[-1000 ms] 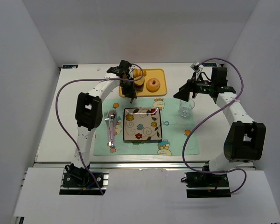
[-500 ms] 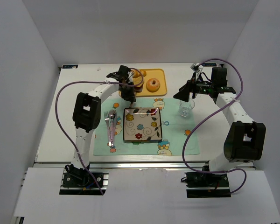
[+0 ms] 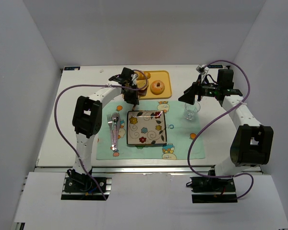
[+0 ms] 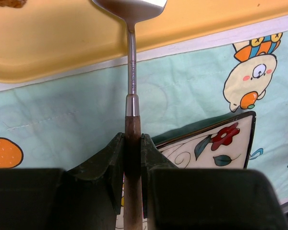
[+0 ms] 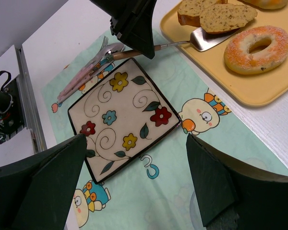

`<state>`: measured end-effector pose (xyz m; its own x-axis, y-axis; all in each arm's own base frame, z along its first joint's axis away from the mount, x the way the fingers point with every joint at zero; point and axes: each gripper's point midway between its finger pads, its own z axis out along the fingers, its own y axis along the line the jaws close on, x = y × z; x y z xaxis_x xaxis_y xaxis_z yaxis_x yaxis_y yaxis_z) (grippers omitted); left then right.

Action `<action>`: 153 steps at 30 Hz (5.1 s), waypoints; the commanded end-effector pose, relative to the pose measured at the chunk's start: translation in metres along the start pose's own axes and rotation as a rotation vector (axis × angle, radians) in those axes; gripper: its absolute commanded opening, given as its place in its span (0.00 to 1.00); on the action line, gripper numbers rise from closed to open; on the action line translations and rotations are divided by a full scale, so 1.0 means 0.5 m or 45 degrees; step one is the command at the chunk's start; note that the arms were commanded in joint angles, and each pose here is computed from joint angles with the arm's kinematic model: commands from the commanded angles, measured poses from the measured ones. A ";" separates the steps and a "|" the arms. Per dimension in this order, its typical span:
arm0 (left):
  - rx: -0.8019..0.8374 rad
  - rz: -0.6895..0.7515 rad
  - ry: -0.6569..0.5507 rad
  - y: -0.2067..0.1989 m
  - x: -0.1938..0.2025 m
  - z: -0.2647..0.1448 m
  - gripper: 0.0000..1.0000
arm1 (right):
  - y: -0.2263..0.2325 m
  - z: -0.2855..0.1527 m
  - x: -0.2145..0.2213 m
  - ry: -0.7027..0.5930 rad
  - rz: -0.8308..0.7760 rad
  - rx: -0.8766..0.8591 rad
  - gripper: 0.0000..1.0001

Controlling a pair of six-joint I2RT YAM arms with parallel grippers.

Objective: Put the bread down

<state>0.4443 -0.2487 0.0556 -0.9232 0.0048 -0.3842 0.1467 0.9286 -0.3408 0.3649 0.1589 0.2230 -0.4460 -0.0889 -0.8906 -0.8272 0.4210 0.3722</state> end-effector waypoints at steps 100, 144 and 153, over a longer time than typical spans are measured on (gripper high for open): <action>0.554 -0.441 -0.289 0.008 0.174 -0.506 0.00 | 0.023 -0.017 -0.055 -0.015 -0.148 -0.018 0.89; -0.536 -0.312 -0.415 0.493 0.121 -0.430 0.84 | 0.000 -0.046 -0.051 0.033 -0.075 0.224 0.89; -0.266 -0.290 -0.807 0.360 0.052 -0.562 0.98 | -0.079 -0.076 -0.109 -0.047 -0.027 0.562 0.89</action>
